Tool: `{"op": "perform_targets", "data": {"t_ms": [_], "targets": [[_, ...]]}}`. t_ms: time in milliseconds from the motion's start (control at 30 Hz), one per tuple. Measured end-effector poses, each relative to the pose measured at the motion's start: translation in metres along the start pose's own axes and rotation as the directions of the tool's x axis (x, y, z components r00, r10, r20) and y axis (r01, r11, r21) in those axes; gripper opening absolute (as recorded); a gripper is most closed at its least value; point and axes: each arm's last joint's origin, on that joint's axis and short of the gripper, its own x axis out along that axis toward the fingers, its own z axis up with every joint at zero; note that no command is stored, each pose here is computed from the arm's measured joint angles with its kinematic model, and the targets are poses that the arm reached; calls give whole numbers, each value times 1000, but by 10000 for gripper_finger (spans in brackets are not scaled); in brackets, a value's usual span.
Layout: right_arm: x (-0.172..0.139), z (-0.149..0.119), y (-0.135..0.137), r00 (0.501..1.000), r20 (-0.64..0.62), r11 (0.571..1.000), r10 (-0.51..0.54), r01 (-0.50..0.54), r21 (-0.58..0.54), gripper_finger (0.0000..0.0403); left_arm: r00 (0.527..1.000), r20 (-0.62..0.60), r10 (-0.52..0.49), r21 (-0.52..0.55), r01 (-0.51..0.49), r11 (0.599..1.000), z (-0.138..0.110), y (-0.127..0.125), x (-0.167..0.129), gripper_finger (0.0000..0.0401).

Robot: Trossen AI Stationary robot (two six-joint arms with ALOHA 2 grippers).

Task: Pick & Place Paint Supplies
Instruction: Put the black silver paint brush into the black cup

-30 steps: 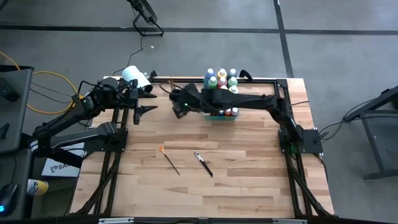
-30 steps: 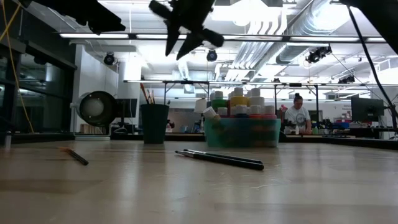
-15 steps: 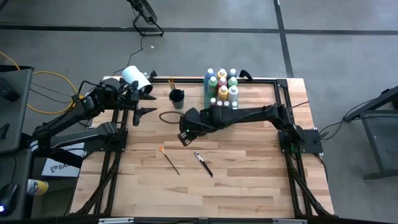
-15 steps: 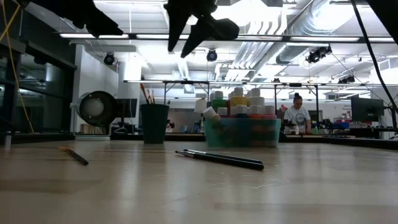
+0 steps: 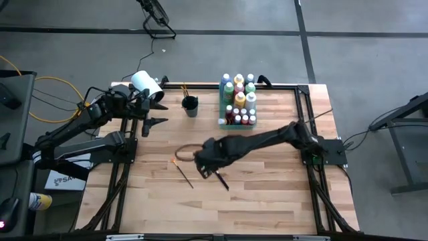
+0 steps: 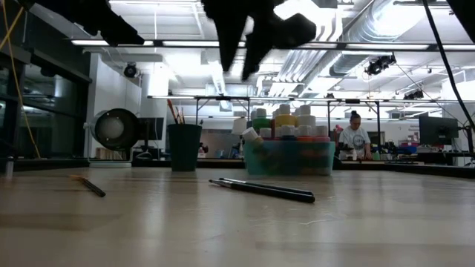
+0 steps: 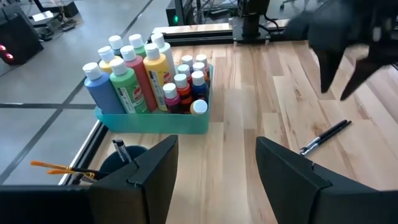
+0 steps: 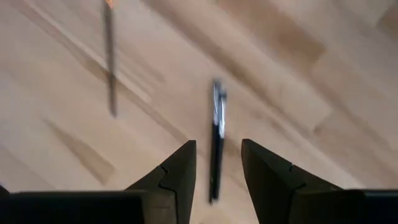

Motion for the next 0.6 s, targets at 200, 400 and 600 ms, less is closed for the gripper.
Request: {"op": "perform_targets", "data": {"t_ms": [200, 400, 600], "targets": [[45, -20, 8, 985, -146, 996, -92, 90, -23, 121, 1000, 0, -3, 0, 3, 1000, 0, 0, 0, 211], [76, -23, 8, 964, -230, 991, -136, 133, -30, 121, 1000, -3, -9, 20, 9, 1000, -1, 0, 0, 211], [88, -22, 7, 959, -240, 988, -152, 146, -42, 121, 1000, -10, -12, 17, 12, 1000, -1, -1, 0, 211]]}}
